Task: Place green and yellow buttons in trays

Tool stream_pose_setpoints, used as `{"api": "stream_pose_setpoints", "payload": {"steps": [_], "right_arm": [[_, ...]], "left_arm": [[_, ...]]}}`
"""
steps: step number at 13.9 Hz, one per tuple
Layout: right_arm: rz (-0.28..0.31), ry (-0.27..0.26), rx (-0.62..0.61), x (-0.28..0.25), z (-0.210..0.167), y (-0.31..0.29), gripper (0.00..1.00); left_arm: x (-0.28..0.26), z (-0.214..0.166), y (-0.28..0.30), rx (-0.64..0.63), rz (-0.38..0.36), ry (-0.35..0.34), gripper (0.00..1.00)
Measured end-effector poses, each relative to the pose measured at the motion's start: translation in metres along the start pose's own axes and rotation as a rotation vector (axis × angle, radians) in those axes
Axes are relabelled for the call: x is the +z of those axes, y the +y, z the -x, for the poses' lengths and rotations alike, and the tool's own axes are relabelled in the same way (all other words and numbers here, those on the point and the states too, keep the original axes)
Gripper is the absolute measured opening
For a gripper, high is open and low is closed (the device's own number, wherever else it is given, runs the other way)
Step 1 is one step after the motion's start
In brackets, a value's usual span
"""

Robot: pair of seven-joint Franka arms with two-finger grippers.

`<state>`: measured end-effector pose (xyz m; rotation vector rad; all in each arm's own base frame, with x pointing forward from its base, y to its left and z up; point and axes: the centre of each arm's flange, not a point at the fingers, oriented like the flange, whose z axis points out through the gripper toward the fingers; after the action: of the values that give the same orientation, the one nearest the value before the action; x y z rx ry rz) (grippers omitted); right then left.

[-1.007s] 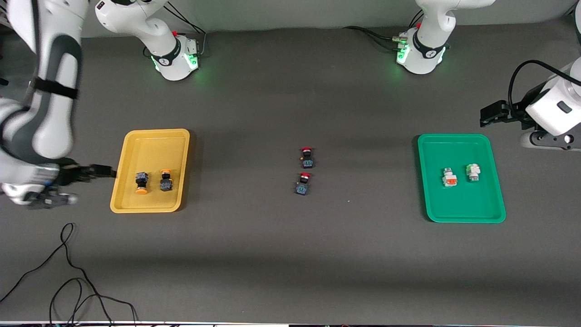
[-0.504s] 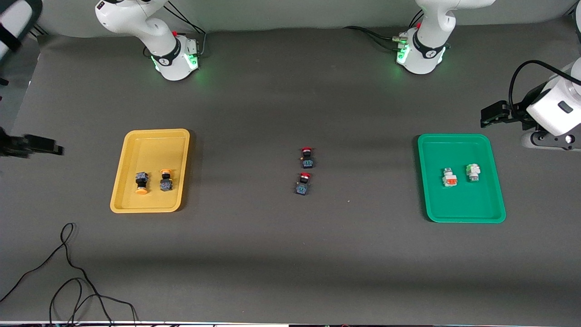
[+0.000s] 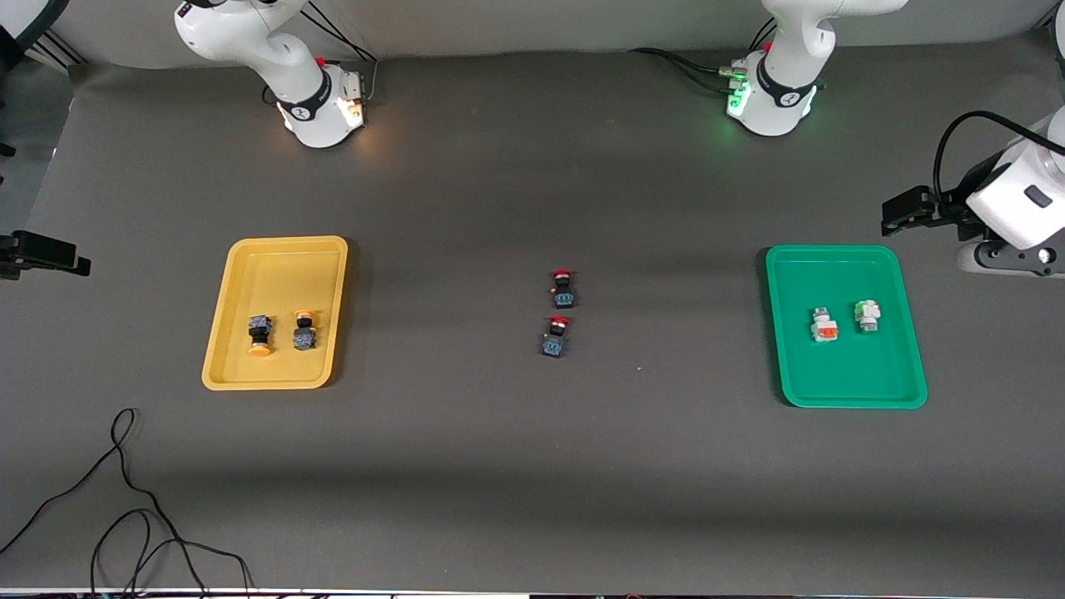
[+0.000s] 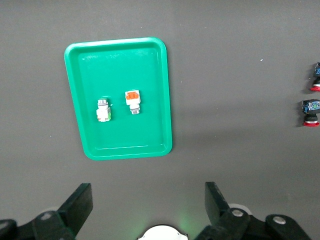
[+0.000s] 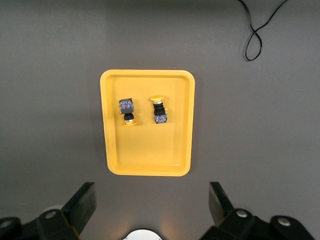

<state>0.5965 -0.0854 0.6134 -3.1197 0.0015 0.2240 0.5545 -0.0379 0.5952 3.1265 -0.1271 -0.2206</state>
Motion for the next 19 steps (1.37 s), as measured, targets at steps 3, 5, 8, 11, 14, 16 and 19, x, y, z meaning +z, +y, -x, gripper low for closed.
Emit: {"api": "stream_pose_setpoints", "payload": {"steps": [3, 5, 8, 11, 14, 16, 19], "right_arm": [[0.005, -0.003, 0.007, 0.0, 0.0, 0.001, 1.0], [0.023, -0.011, 0.014, 0.0, 0.002, 0.004, 1.0], [0.031, -0.015, 0.016, 0.0, 0.002, 0.005, 1.0], [0.027, -0.023, 0.024, 0.003, 0.001, 0.01, 1.0], [0.02, -0.07, 0.022, 0.018, -0.002, 0.036, 1.0], [0.012, -0.094, 0.023, 0.024, -0.003, 0.045, 1.0], [-0.005, -0.092, 0.051, 0.017, 0.002, 0.038, 1.0]], "left_arm": [[0.0, -0.001, 0.0, 0.0, 0.0, 0.005, 1.0], [-0.001, -0.001, 0.0, 0.0, 0.0, 0.006, 1.0], [-0.001, -0.001, 0.0, -0.001, 0.0, 0.007, 1.0], [-0.001, -0.001, -0.001, -0.003, 0.0, 0.007, 1.0], [-0.001, -0.001, -0.002, -0.003, 0.0, 0.008, 1.0], [-0.001, -0.001, -0.002, -0.003, 0.0, 0.008, 1.0], [-0.001, -0.001, -0.002, -0.003, 0.0, 0.008, 1.0]]}}
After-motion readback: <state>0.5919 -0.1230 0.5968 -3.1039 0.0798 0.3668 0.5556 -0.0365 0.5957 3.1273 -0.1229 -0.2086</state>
